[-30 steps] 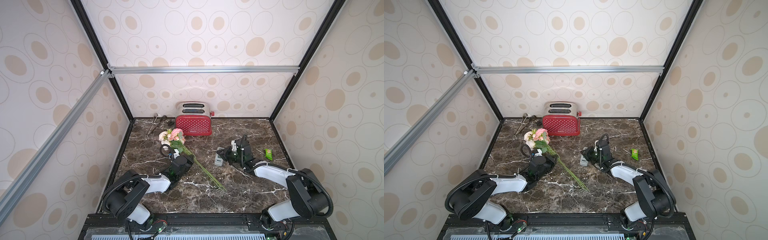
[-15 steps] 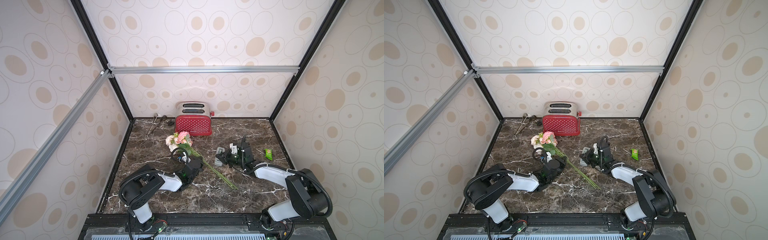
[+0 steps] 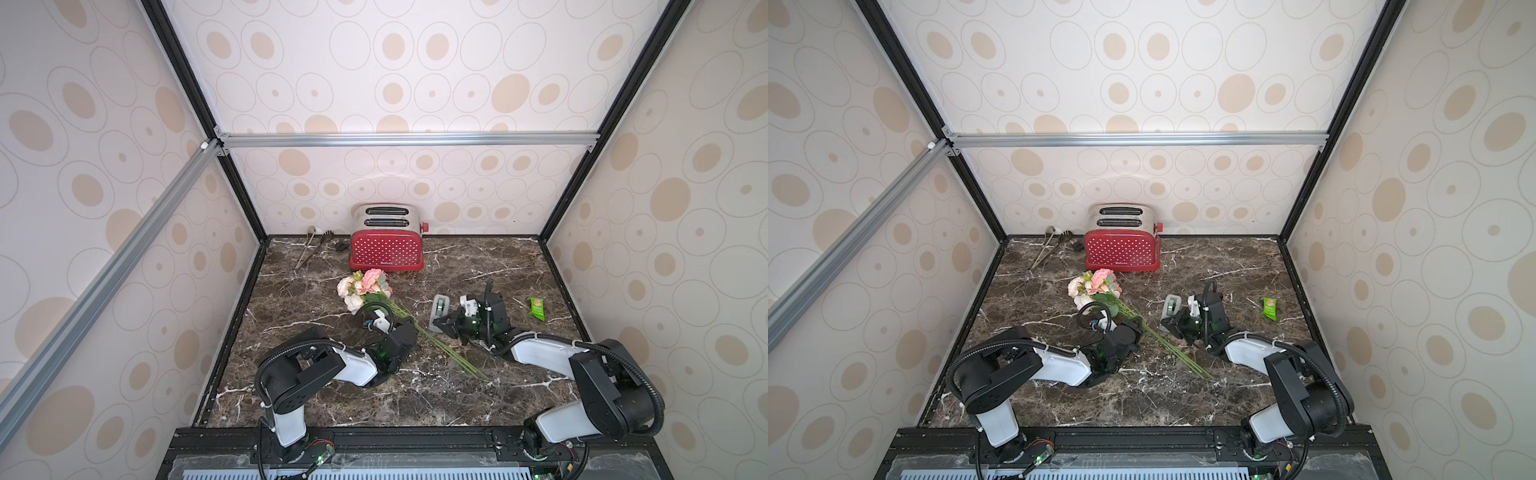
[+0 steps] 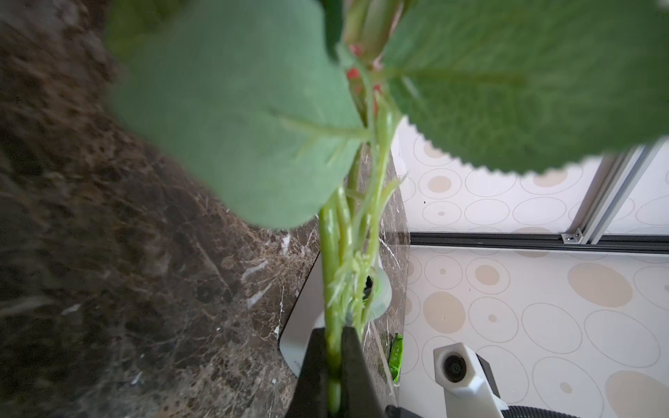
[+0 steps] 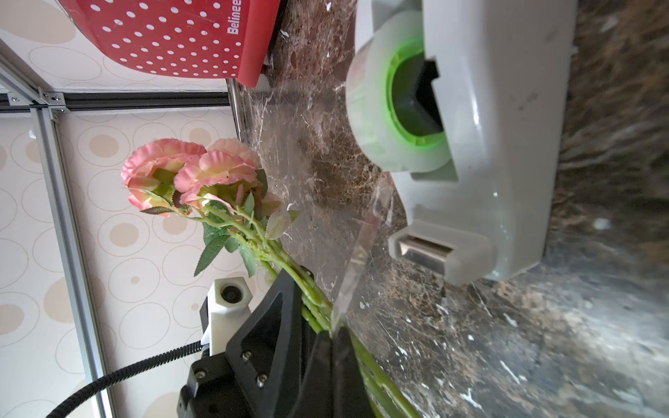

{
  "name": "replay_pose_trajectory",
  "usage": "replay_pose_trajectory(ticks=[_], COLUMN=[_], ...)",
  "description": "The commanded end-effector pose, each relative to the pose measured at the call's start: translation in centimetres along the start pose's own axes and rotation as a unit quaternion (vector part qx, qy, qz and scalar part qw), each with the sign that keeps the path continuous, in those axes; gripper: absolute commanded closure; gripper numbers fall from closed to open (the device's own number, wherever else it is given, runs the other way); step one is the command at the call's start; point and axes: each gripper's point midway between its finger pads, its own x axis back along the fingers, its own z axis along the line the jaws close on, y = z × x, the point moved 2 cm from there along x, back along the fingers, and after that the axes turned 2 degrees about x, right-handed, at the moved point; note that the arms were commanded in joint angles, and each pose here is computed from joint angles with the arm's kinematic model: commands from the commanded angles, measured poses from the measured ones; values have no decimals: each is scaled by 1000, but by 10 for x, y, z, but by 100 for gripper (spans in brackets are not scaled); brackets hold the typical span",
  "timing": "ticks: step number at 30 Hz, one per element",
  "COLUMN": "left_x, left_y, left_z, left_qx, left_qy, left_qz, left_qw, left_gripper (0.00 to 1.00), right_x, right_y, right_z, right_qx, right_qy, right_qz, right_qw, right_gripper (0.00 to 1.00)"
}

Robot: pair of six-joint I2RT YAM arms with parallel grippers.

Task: Wrap bouquets with tape
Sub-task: Stick the tape to the bouquet.

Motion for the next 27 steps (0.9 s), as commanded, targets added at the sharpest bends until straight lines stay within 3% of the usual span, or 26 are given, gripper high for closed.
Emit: replay_pose_trajectory(ticks=[1, 16, 27], left_x=[-5, -13, -14], left_y=[-4, -31, -33], left_z=[-11, -4, -6], left_qx=[21, 70, 80], left_qy=[-13, 0, 2], left_qz=[-24, -28, -47], left_qw=[999, 997, 996], left_gripper=[100, 100, 100], right_x=[-2, 3, 4], right_y=[-7, -13, -18], right_z=[4, -4, -8], right_qx=[6, 16, 23], right_qy=[18, -4, -11], right_qz=[25, 38, 52], right_qw=[1000, 999, 998], right_gripper=[100, 100, 97])
